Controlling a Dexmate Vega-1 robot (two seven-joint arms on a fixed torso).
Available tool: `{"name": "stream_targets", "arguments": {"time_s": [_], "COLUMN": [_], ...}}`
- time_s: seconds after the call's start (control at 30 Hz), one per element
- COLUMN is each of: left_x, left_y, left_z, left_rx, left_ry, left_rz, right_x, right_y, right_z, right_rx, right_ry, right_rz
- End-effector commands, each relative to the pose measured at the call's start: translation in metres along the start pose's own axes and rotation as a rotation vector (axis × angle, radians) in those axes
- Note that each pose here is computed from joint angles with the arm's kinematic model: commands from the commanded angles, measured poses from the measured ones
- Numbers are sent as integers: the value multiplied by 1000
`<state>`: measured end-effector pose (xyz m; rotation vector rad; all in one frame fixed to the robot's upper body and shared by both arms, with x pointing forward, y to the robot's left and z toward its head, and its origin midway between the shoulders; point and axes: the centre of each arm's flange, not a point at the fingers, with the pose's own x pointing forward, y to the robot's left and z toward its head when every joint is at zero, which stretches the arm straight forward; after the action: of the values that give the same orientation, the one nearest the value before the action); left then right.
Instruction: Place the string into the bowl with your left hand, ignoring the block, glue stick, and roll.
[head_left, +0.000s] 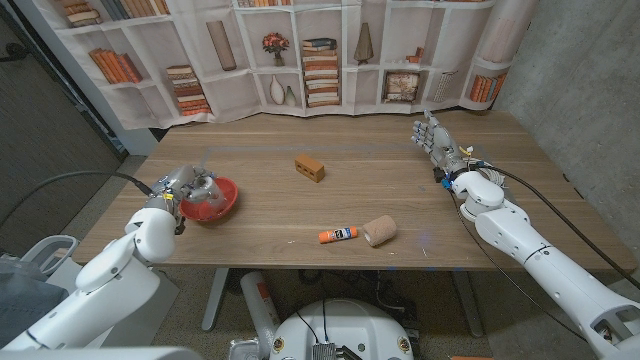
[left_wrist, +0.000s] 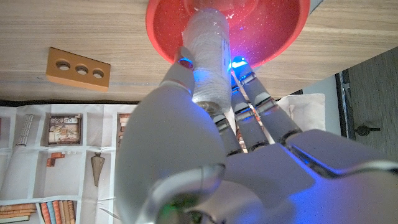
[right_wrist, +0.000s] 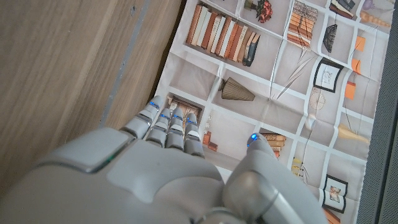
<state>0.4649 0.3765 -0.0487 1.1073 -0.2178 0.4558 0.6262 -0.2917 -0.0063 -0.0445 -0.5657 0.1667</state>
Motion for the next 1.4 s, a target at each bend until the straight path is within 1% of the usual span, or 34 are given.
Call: {"name": "stream_targets", "arguments": {"time_s": [0.03,0.23,0.37,0.63,0.87,1.0,1.27,1.3,1.33,1.4], "left_x": [-3,-5,-4,0,3,5,9,9,9,9], "left_y": [-5,-4,-6,-7,-5,-6,-9,-9,-9,-9], "left_z": [-6,-9,-11,-13,-10,-10,-10,-9,-9,-8], "left_rx": [-11,-7,-11,-17,-2,-8,-8,-11,2,-2], "left_ry": [30,44,43,56,43,55,53,61,54,69], "left_rz": [-39,-43,-63,-74,-76,-75,-106,-112,-114,-100], "right_x": [5,8,11,15,16,16,17,17,17,18], "right_y": [1,4,6,9,9,8,8,8,8,7], "right_z": [-3,-4,-4,-7,-7,-7,-10,-10,-10,-9], "right_rx": [1,0,-1,-1,-2,-2,1,1,1,-1], "right_ry": [16,23,26,36,37,37,46,47,47,47], "right_rz": [12,20,25,30,27,26,25,25,25,25]}}
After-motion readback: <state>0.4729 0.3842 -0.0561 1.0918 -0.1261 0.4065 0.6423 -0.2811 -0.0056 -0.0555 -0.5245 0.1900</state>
